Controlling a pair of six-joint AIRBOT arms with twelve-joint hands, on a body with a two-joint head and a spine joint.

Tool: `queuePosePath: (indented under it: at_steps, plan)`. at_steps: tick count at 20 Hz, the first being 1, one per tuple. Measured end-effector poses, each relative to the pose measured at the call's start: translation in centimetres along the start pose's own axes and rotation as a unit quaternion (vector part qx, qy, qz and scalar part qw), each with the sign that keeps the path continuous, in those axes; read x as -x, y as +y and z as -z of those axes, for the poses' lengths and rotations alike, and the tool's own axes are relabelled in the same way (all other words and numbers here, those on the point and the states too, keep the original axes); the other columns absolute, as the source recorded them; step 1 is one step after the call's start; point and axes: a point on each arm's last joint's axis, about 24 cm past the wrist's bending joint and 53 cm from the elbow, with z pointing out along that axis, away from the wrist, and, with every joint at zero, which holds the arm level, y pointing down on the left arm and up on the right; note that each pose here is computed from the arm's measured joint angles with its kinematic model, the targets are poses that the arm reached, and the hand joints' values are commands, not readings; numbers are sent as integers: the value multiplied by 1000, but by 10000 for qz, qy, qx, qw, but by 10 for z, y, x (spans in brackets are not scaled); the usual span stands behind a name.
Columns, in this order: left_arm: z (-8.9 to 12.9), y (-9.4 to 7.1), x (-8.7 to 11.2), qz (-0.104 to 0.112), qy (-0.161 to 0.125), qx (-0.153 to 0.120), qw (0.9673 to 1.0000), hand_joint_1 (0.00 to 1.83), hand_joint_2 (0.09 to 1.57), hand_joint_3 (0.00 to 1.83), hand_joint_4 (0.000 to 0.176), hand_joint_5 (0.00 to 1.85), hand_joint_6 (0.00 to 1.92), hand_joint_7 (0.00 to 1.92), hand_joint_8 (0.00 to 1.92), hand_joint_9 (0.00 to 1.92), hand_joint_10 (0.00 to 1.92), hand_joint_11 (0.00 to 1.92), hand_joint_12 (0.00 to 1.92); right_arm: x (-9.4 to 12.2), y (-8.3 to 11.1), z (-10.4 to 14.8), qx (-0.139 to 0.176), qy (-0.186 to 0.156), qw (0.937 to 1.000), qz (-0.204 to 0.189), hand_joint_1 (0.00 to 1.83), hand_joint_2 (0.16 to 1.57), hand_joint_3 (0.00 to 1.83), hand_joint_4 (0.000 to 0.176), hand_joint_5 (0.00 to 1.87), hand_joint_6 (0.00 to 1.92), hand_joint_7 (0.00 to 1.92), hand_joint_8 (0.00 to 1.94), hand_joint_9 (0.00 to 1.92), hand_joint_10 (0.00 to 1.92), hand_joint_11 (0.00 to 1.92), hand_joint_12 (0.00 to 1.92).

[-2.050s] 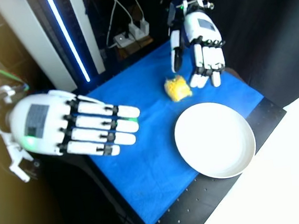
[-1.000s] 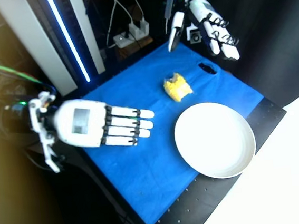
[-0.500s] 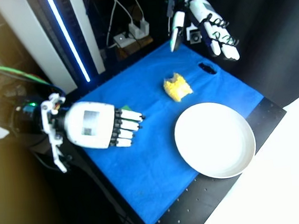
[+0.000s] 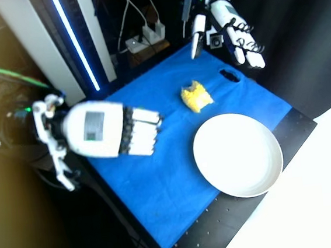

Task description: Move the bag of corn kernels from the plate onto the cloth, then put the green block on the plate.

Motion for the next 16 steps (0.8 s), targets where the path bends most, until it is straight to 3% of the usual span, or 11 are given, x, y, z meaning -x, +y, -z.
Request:
queuePosePath:
  at_steps: [1, 2, 4, 7, 8, 9, 10, 12, 13, 14, 16]
  plan:
    - [0, 0, 0, 2, -3, -2, 10000, 430, 1181, 22, 173, 0, 0, 0, 0, 0, 0, 0, 0, 7, 5, -5, 96, -64, 9999, 66, 1168, 1246, 0, 0, 708, 1327, 794, 1446, 680, 1588, 607, 1921]
    - [0, 0, 0, 4, -3, -1, 10000, 429, 1194, 22, 168, 0, 0, 0, 0, 0, 0, 0, 0, 17, 7, -12, 133, -167, 9997, 110, 1196, 1257, 4, 0, 717, 1199, 761, 1630, 822, 1810, 881, 1921]
    - [0, 0, -2, 30, 3, 4, 10000, 448, 1210, 23, 165, 0, 0, 0, 0, 0, 0, 0, 0, 37, 8, -30, 123, -359, 9991, 184, 1184, 1281, 11, 0, 712, 1206, 680, 1759, 895, 1917, 1032, 1921]
    - [0, 1, -3, 24, 15, 10, 10000, 490, 1225, 20, 145, 0, 0, 0, 0, 0, 0, 0, 0, 45, 6, -57, 64, -429, 9989, 201, 1181, 1286, 10, 0, 718, 1205, 657, 1787, 805, 1921, 938, 1921]
    - [0, 1, -2, 12, 18, 11, 10000, 481, 1228, 18, 160, 0, 0, 0, 0, 0, 0, 0, 0, 43, 5, -65, 13, -389, 9990, 215, 1170, 1305, 13, 0, 682, 1229, 633, 1842, 850, 1921, 988, 1921]
    - [0, 2, -2, 25, 0, 34, 10000, 469, 1225, 14, 168, 0, 0, 0, 0, 0, 0, 0, 0, 43, 3, -74, -53, -356, 9990, 249, 1168, 1302, 8, 0, 640, 1440, 655, 1653, 1007, 1921, 1155, 1921]
    - [-1, 3, -1, 28, -3, 39, 10000, 484, 1222, 10, 174, 0, 0, 0, 0, 0, 0, 0, 0, 45, 1, -82, -86, -367, 9989, 276, 1157, 1284, 0, 0, 687, 1332, 693, 1624, 744, 1766, 840, 1921]
    - [-1, 3, -4, 30, 6, 27, 10000, 500, 1214, 4, 176, 0, 0, 0, 0, 0, 0, 0, 0, 49, -6, -94, -203, -407, 9986, 276, 1182, 1268, 0, 0, 723, 1224, 723, 1642, 719, 1818, 847, 1921]
    - [-2, 4, -5, 37, 20, 41, 10000, 504, 1202, 0, 176, 0, 0, 0, 0, 0, 0, 0, 0, 48, -14, -106, -353, -385, 9983, 274, 1116, 1226, 0, 0, 779, 1289, 1156, 1929, 1375, 1917, 1495, 1921]
    - [-2, 3, -5, 35, 18, 32, 10000, 514, 1199, 0, 176, 0, 0, 0, 0, 0, 0, 0, 0, 48, -17, -109, -416, -379, 9981, 256, 1170, 1259, 13, 0, 693, 1402, 791, 1612, 1077, 1920, 1299, 1921]
    - [-2, 2, -3, 35, 3, -6, 10000, 499, 1211, 3, 152, 0, 0, 0, 0, 0, 0, 0, 0, 43, -24, -121, -549, -333, 9976, 248, 1209, 1238, 0, 0, 689, 1248, 845, 1457, 935, 1584, 961, 1876]
